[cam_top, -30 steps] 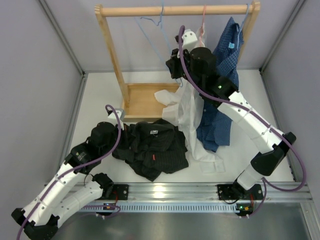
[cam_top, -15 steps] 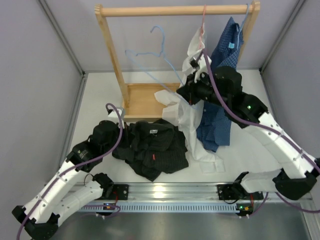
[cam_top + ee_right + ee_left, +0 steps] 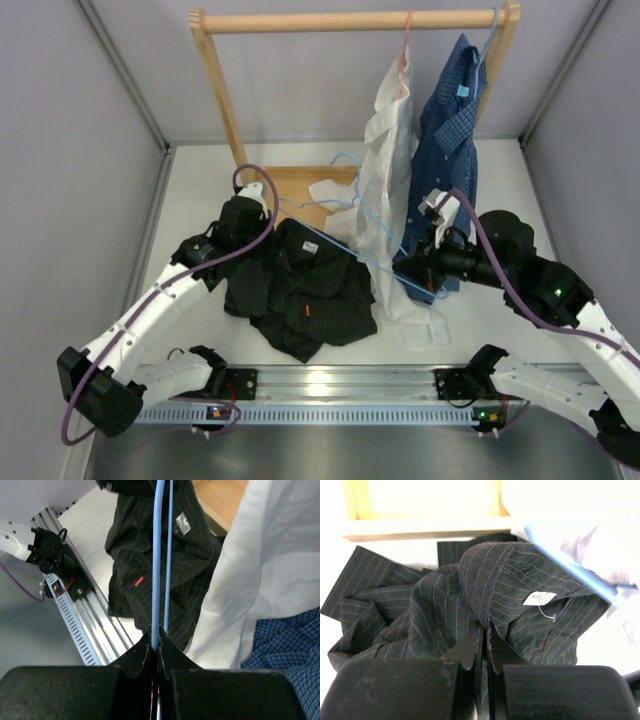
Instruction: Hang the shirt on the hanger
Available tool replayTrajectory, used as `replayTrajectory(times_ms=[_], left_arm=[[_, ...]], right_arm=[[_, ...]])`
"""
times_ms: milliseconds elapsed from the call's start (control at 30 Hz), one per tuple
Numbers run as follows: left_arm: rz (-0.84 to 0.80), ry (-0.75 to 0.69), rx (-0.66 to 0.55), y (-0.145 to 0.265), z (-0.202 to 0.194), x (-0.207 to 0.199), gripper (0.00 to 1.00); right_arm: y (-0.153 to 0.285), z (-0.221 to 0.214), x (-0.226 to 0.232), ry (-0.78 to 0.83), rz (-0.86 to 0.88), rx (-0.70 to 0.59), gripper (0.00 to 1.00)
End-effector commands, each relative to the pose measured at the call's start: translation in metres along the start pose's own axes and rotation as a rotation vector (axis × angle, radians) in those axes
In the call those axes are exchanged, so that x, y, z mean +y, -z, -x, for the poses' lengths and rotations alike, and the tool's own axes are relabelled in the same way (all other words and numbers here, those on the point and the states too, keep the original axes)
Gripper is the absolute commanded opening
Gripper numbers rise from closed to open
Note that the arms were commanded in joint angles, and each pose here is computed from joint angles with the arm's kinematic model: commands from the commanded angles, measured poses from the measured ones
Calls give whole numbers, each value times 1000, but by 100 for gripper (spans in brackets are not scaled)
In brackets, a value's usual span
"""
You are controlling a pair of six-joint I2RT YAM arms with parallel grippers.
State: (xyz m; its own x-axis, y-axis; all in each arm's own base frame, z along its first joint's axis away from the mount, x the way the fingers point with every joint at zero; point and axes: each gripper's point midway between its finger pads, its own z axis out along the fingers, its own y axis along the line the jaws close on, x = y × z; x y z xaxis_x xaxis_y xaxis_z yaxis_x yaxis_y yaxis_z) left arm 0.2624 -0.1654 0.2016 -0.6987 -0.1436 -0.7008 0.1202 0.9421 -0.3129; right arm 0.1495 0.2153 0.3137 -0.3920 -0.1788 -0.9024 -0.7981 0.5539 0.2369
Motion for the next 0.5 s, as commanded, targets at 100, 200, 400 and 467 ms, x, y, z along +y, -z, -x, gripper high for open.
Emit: replayTrajectory(times_ms=[100, 200, 400, 467], left_arm=[[-70, 54, -92, 8, 41, -18, 0], [-79, 55, -88, 8, 42, -20, 0], [-200, 36, -46, 15, 39, -42, 0], [-264, 28, -50, 25, 40, -53, 0]], right_arm=[[25, -29, 0, -14, -23, 52, 0], [30, -39, 2, -19, -18, 56, 0], [27, -57, 5, -37, 13, 72, 0], [20, -57, 7, -47, 40, 69, 0]])
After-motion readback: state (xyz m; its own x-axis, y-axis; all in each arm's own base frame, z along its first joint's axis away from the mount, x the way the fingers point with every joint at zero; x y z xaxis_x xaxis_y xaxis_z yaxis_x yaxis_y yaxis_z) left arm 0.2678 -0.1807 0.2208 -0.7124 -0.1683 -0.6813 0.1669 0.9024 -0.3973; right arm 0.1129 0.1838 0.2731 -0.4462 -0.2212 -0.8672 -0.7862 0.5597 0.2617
